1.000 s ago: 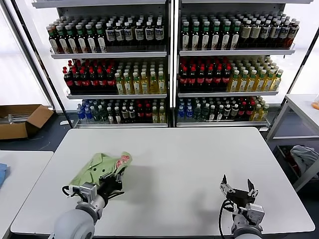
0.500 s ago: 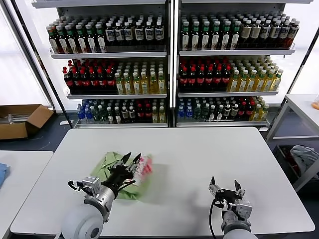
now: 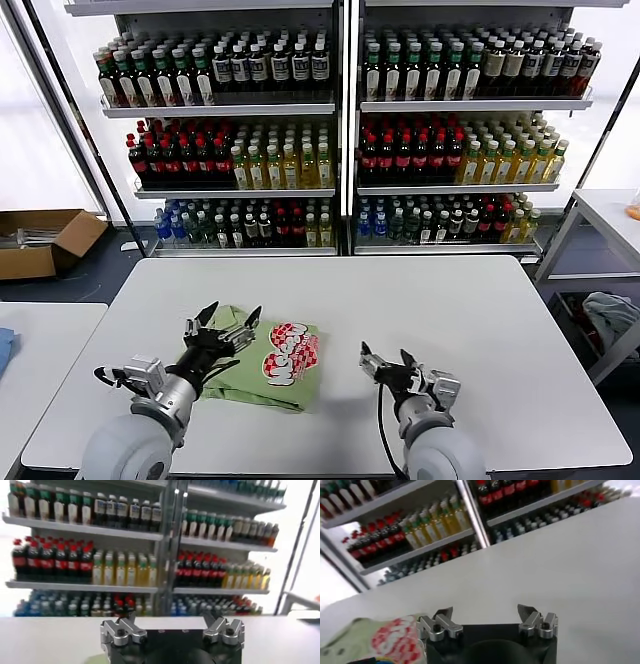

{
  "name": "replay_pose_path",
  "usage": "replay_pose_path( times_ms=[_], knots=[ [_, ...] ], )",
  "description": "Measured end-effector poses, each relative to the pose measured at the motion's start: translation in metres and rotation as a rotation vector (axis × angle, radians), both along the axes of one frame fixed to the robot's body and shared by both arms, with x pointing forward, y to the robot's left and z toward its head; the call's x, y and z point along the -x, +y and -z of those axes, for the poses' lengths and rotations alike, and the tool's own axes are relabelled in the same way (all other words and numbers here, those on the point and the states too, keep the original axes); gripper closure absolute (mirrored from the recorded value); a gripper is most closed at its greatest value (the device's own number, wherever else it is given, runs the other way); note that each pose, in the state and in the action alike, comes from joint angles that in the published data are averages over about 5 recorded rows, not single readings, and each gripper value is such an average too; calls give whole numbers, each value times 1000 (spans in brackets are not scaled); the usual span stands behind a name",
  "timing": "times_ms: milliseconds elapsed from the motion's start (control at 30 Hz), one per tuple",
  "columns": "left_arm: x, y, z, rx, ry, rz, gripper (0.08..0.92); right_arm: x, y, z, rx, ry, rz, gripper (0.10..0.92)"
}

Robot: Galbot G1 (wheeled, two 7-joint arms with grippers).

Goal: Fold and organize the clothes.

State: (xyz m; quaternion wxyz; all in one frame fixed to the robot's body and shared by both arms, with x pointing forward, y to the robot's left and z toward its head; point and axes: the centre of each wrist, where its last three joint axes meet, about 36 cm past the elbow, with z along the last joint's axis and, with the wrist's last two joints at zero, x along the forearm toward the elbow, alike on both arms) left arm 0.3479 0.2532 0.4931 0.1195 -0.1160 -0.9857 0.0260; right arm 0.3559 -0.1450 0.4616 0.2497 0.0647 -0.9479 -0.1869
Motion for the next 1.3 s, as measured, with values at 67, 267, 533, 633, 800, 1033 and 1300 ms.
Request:
replay_pose_path(
  times_ms=[67, 267, 533, 633, 800, 1033, 1300],
  knots=[
    [0, 6, 3, -42, 7, -10, 178, -5, 7, -1, -33, 14, -23, 200],
    [3, 26, 12, -165, 52, -9, 177, -18, 27, 0, -95, 58, -68, 200],
    [11, 49, 18, -257, 124, 33, 177, -37, 47, 4, -125, 103, -92, 200],
    [10, 58, 20, -273, 146, 39, 177, -42, 51, 6, -130, 114, -93, 200],
    [9, 69, 26, -280, 179, 40, 177, -49, 60, 10, -132, 132, -99, 200],
    [7, 73, 27, -265, 181, 30, 177, -50, 72, 17, -116, 152, -117, 221],
    [4, 72, 19, -182, 113, -51, 177, -42, 84, 24, -75, 160, -147, 436]
  ],
)
